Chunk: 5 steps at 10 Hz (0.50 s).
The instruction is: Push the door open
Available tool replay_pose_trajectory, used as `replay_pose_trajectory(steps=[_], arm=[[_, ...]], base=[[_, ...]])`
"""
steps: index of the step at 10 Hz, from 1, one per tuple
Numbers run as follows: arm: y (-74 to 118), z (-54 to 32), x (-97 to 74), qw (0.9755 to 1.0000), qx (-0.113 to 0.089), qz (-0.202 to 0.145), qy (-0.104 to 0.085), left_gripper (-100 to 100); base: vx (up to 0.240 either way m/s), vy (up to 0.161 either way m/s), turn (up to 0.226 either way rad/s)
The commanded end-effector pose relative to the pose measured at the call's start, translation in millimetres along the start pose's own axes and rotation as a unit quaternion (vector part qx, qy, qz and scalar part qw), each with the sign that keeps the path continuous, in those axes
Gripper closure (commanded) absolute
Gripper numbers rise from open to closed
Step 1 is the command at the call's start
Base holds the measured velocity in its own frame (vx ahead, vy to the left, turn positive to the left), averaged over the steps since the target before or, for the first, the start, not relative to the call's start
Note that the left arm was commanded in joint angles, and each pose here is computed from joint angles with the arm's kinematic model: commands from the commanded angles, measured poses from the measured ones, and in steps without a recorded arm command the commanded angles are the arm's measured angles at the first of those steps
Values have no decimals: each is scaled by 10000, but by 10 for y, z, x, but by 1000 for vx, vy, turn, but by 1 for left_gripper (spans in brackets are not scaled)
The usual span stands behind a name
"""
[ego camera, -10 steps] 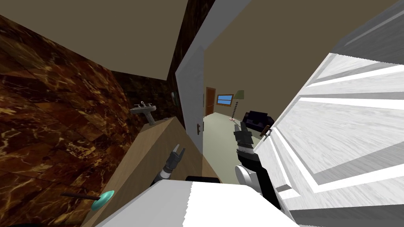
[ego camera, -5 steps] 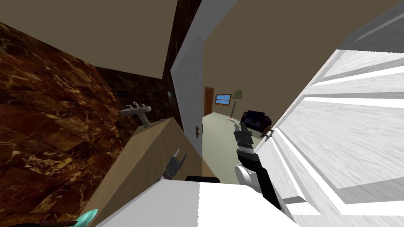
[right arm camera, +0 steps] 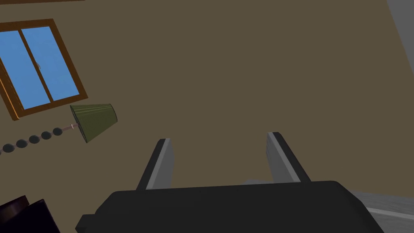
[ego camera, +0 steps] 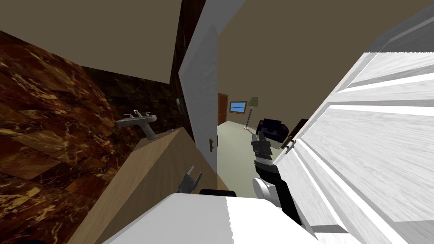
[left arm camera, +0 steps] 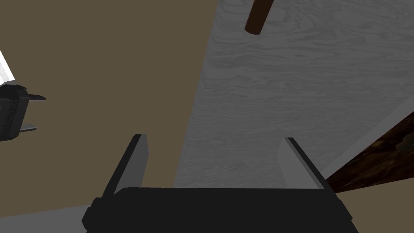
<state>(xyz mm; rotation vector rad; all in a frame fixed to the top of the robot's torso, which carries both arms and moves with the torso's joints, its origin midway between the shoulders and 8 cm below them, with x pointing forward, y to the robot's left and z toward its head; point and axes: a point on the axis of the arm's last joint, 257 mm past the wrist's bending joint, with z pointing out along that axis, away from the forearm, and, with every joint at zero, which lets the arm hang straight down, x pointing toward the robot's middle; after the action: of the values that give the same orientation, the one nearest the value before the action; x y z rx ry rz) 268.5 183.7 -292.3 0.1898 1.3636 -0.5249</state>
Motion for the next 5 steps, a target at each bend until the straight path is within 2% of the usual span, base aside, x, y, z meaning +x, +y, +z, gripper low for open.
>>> replay_pose_trajectory(steps=[1,3,5], arm=[[-56,-126,141,9997,72,166,185,-100],[-100,-191,225,9992,112,243,284,-100],[-196,-324,389,9979,203,386,477,-100]], base=[[177,94,-113],[153,52,-59],[135,86,-94]])
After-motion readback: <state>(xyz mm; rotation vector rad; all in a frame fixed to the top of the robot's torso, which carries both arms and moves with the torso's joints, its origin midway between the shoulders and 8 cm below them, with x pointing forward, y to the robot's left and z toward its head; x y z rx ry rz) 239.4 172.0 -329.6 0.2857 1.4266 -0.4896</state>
